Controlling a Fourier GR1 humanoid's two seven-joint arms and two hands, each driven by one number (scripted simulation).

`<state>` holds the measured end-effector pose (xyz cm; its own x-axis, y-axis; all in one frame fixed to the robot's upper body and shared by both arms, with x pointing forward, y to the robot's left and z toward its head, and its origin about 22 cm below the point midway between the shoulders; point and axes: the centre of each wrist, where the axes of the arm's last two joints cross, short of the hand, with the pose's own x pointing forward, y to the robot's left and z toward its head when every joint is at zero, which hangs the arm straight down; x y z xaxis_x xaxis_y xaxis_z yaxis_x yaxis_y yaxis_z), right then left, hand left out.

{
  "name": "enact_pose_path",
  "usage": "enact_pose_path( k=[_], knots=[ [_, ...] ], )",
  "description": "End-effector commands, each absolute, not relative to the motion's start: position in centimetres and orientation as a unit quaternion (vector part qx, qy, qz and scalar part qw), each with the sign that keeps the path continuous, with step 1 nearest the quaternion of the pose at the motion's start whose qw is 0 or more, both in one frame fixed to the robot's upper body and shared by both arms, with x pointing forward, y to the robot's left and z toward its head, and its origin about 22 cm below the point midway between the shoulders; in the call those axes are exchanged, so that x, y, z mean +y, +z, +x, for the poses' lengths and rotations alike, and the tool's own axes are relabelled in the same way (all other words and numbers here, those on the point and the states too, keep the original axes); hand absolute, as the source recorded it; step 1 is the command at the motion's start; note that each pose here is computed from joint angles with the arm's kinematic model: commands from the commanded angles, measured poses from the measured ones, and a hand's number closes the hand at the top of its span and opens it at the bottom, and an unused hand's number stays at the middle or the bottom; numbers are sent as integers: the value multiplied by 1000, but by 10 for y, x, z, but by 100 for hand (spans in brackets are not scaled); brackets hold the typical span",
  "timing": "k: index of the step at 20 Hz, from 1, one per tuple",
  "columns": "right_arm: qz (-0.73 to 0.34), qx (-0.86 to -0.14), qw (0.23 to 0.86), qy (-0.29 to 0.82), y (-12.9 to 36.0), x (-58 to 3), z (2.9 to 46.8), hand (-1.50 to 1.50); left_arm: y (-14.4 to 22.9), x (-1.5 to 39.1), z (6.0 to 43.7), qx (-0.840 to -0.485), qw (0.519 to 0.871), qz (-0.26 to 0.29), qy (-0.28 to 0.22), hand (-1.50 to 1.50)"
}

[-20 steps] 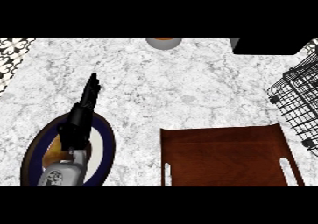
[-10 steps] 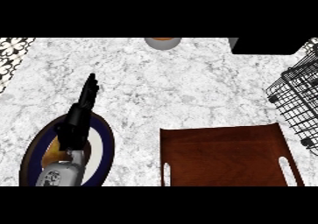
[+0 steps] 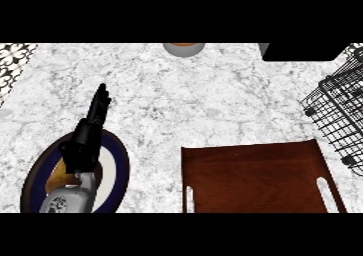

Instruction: Pick the squash from the tray and place it in the tiered basket

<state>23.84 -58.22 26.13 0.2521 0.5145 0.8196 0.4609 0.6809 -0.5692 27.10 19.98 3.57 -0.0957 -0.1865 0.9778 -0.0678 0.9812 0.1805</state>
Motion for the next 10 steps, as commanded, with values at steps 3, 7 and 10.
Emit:
enact_pose_path(
  k=[3,7,10],
  knots=[
    [-352,-627,692,-66,261,-640,160,-150,30,209,262,-734,672,94,-40,0],
    [-352,-638,681,-71,245,-660,111,-150,34,209,267,-738,666,103,-39,0],
    [-338,-638,689,-65,224,-667,87,-150,31,217,259,-740,665,93,-32,0]
  ],
)
